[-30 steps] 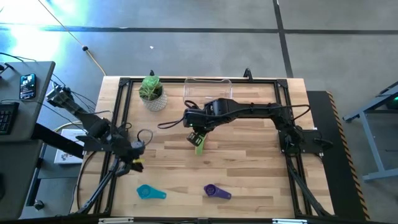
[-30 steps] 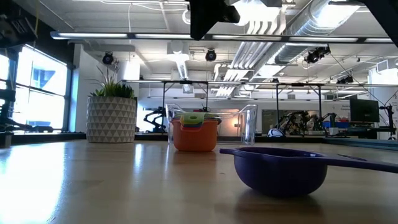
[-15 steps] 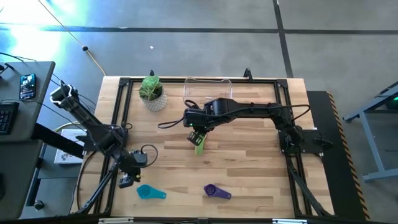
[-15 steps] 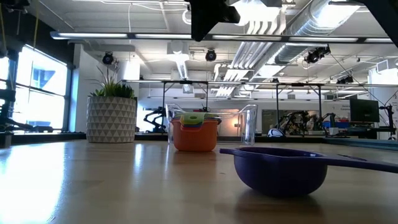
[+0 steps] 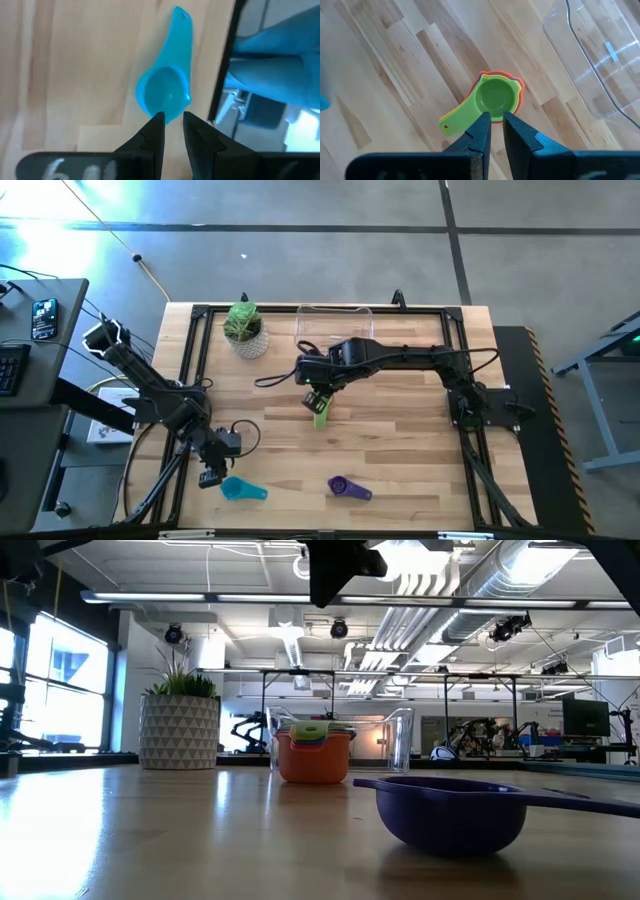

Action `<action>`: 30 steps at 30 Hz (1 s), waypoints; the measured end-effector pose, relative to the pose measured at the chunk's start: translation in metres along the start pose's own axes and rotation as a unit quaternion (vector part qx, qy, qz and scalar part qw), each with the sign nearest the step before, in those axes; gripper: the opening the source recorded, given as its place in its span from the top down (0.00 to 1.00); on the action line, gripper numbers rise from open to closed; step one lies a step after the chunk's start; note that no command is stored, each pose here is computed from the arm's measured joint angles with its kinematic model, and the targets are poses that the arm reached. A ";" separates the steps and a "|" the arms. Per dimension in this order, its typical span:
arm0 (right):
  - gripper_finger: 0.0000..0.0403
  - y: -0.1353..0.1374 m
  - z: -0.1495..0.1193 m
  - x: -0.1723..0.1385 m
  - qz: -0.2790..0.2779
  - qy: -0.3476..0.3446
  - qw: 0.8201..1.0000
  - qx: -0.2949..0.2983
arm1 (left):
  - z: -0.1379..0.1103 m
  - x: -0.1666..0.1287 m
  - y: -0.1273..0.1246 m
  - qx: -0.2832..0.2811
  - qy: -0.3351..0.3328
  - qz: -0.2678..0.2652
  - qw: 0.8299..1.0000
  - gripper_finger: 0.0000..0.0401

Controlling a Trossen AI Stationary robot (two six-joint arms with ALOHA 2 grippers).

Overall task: Nest measuring cups in basket
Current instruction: Stack the blue measuring cup on top of the green measuring cup

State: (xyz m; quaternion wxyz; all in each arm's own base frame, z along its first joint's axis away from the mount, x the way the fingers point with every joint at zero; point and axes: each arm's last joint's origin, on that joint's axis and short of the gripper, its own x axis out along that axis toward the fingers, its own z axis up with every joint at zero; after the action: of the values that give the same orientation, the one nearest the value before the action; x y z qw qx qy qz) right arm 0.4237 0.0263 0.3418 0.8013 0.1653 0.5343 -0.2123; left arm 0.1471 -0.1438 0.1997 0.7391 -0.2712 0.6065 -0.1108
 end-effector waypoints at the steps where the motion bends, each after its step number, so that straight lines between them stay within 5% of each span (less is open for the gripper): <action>1: 0.90 0.000 -0.001 0.000 0.000 0.001 1.000 -0.005 | 0.000 0.002 0.000 -0.001 -0.004 0.007 1.000 0.85; 6: 0.90 0.003 -0.003 -0.001 0.000 0.001 1.000 -0.015 | -0.001 0.010 0.001 -0.002 -0.007 0.033 0.999 0.85; 16: 0.90 0.005 -0.005 -0.002 -0.019 -0.006 0.999 -0.033 | -0.006 0.018 0.012 -0.087 0.022 0.085 0.992 0.82; 20: 0.90 0.004 -0.006 -0.002 -0.023 -0.003 0.999 -0.036 | -0.009 0.021 0.015 -0.115 0.044 0.077 0.989 0.74; 24: 0.90 0.004 -0.006 -0.002 -0.024 -0.004 0.998 -0.049 | -0.006 0.023 0.007 -0.077 0.033 0.034 0.996 0.68; 30: 0.90 0.004 -0.006 -0.002 -0.024 -0.004 0.998 -0.051 | -0.002 0.027 0.002 -0.089 0.002 0.019 0.996 0.68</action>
State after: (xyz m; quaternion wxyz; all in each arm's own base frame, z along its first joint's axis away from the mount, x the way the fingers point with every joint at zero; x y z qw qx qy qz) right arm 0.4210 0.0329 0.3414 0.8053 0.1108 0.5453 -0.2047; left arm 0.1513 -0.1553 0.1759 0.7129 -0.3245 0.6202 -0.0429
